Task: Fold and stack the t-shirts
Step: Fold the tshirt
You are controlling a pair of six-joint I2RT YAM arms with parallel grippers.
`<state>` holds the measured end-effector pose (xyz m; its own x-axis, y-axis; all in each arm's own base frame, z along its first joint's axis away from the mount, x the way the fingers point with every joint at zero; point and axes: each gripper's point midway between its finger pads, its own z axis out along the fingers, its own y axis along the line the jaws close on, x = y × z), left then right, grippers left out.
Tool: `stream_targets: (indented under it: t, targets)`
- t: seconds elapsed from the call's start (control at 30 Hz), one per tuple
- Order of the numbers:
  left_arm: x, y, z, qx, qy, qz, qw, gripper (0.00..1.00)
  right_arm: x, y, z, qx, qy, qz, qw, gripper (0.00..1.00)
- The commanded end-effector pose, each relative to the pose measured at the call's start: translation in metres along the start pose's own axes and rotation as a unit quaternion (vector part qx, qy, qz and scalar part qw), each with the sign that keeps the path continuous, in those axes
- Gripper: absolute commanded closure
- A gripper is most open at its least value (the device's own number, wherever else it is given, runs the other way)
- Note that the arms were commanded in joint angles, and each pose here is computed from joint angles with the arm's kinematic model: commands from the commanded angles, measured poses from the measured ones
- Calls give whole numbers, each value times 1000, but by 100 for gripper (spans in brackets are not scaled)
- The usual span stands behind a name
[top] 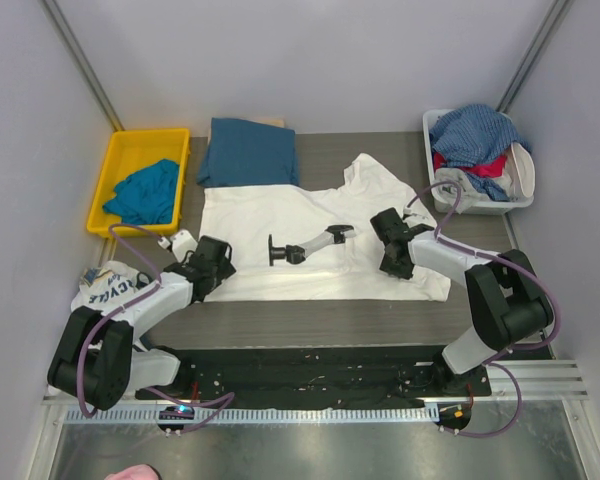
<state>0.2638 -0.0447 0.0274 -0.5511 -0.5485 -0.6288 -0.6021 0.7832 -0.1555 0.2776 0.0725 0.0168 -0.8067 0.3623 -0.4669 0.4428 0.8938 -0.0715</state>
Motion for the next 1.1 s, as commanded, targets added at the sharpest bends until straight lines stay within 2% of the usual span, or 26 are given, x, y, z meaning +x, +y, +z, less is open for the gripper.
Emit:
stream_targets:
  t: [0.0, 0.27, 0.37, 0.57, 0.7, 0.83, 0.9, 1.07]
  targets:
    - [-4, 28, -2, -58, -14, -1, 998, 0, 26, -55, 10, 109, 34, -30, 993, 64]
    - [-8, 32, -7, -65, -21, -8, 998, 0, 22, -60, 5, 111, 24, -12, 993, 64]
    - [-26, 21, -18, -49, -35, -5, 998, 1, 12, -59, -4, 99, 6, -1, 995, 64]
    - [-76, -5, -57, 16, -89, -23, 996, 0, -20, -44, -37, 37, -40, 3, 999, 63]
    - [-90, -19, -74, 61, -103, -27, 992, 0, -30, -30, -57, -23, -51, -2, 998, 62]
    - [-91, -42, -77, 124, -106, -10, 987, 0, -40, -11, -75, -98, -77, -14, 992, 59]
    - [-80, -60, -78, 171, -86, 13, 981, 0, -37, 5, -79, -144, -71, -24, 987, 58]
    - [-40, -104, -78, 243, -53, 72, 966, 0, -24, 21, -71, -165, -48, -64, 983, 57]
